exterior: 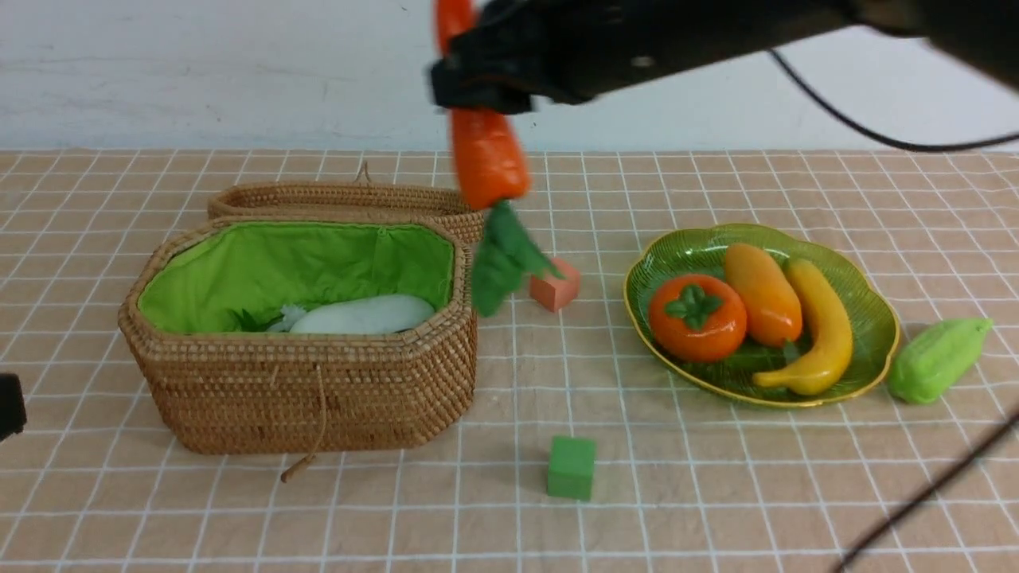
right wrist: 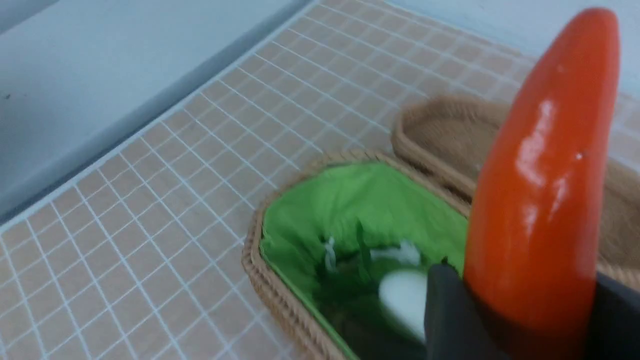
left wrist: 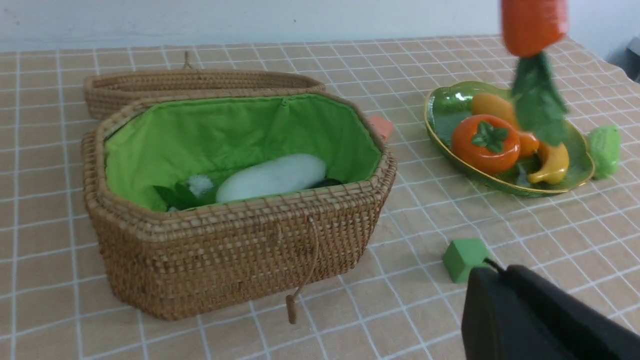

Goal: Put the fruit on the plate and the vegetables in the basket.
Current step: Use the right arm to grab a carrot and put it into the left basket

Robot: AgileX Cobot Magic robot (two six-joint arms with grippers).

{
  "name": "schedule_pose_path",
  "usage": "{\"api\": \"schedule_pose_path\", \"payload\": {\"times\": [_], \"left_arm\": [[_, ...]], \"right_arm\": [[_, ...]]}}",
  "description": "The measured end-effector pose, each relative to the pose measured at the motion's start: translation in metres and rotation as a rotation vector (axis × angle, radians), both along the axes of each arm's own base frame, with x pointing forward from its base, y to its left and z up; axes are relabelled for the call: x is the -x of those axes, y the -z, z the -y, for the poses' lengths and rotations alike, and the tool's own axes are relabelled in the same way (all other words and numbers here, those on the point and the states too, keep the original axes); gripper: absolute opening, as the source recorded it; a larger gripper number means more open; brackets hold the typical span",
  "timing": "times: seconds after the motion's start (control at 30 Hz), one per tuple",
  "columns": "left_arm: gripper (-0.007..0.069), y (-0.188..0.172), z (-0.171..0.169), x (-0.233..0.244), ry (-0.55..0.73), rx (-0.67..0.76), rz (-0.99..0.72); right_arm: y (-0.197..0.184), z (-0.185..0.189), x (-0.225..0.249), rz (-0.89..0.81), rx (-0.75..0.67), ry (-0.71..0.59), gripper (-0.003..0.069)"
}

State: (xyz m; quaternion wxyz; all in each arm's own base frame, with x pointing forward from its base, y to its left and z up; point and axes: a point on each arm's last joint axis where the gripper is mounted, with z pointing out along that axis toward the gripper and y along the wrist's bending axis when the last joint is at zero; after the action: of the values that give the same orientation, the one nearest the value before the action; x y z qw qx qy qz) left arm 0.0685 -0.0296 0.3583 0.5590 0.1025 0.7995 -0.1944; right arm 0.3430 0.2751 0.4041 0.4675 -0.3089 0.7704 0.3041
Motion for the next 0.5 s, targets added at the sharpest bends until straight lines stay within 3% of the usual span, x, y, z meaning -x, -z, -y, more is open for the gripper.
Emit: {"api": "schedule_pose_path", "payload": {"times": [0.23,0.33,0.4,0.5], "left_arm": [[-0.0003,0.0,0.0,0.0,0.0,-0.007,-0.001],[-0.0002,0.001,0.0,0.0,-0.001,-0.011,-0.006],[-0.0001,0.001,0.0,0.0,-0.001,-0.012,-0.006],[0.0,0.001,0.0,0.0,-0.001,-0.011,-0.005]], "right_arm": [[0.068,-0.078,-0.051,0.103,0.109,-0.141,0.029],[0.084,-0.087,-0.059,0.102,0.136,-0.162,0.0375],[0.094,-0.09,-0.061,0.086,0.183,-0.193,0.0529],[0.087,-0.085,-0.054,0.07,0.25,-0.228,0.0648]]}}
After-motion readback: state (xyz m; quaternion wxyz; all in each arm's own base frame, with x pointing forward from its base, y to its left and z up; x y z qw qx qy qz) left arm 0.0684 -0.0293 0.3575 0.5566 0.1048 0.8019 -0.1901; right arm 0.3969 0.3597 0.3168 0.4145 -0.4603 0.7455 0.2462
